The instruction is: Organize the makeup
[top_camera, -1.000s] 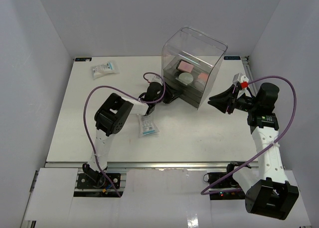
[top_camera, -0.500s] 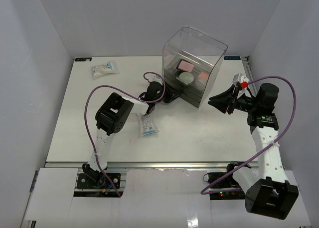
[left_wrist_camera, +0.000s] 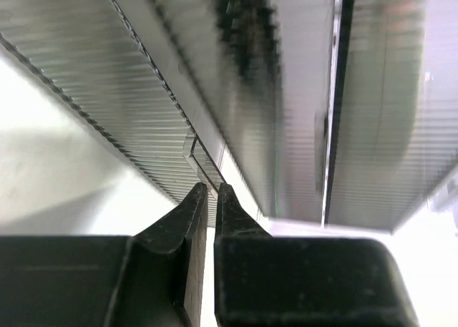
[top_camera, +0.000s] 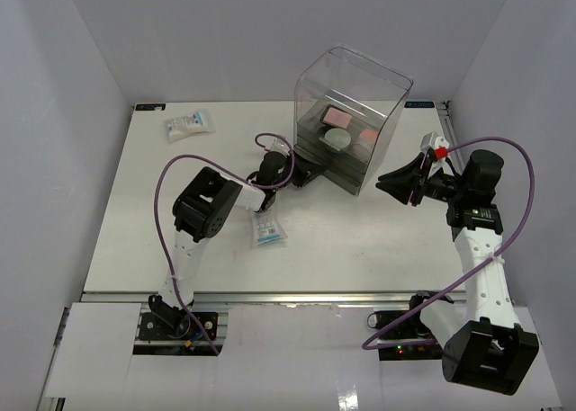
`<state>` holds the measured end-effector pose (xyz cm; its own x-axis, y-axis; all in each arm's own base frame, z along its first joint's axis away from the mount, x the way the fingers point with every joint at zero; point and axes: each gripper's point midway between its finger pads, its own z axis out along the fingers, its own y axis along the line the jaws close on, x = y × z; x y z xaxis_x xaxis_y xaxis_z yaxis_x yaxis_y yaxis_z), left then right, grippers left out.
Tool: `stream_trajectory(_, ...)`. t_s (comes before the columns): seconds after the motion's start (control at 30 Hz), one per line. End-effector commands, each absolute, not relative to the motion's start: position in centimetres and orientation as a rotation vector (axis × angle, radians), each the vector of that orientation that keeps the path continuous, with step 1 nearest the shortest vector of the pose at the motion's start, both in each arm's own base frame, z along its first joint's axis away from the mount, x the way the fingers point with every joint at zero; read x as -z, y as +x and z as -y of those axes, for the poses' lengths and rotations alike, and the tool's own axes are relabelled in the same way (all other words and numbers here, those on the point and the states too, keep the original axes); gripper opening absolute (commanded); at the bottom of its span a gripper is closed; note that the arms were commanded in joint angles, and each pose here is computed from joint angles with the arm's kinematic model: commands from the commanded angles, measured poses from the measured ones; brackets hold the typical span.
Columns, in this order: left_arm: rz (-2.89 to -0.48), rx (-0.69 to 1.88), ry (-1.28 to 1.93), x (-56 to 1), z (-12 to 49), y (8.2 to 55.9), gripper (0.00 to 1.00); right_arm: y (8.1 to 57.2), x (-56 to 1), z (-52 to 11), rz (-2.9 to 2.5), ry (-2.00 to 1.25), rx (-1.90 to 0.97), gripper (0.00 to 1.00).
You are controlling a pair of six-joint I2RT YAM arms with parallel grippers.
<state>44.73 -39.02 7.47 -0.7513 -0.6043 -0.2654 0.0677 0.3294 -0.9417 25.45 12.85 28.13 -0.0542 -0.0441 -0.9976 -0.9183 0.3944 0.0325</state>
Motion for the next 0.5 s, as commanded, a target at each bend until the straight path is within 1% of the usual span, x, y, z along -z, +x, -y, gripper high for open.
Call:
stream_trajectory(0.0, -2.043, 1.386, -0.383, -7.4, 36.3, 42.8, 0.00, 25.6, -28.5, -12.7, -1.418, -0.936, -0.890, 0.31)
stream_trajectory(0.17, -2.063, 1.386, -0.318, -7.8, 35.1, 40.0, 0.00, 25.6, -28.2, -12.8, -1.427, -0.929, -0.902, 0.31)
stream_trajectory(0.27, -2.068, 1.377, -0.306, -7.9, 34.8, 39.6, 0.01, 25.8, -28.3, -12.7, -1.416, -0.932, -0.891, 0.31)
stream_trajectory(0.4, -2.048, 1.364, -0.277, -9.3, 34.6, 39.8, 0.28, 25.9, -27.9, -12.7, -1.424, -0.915, -0.906, 0.32)
stream_trajectory(0.47, -2.035, 1.363, -0.253, -10.1, 34.5, 40.0, 0.40, 25.9, -27.8, -12.8, -1.424, -0.915, -0.912, 0.34)
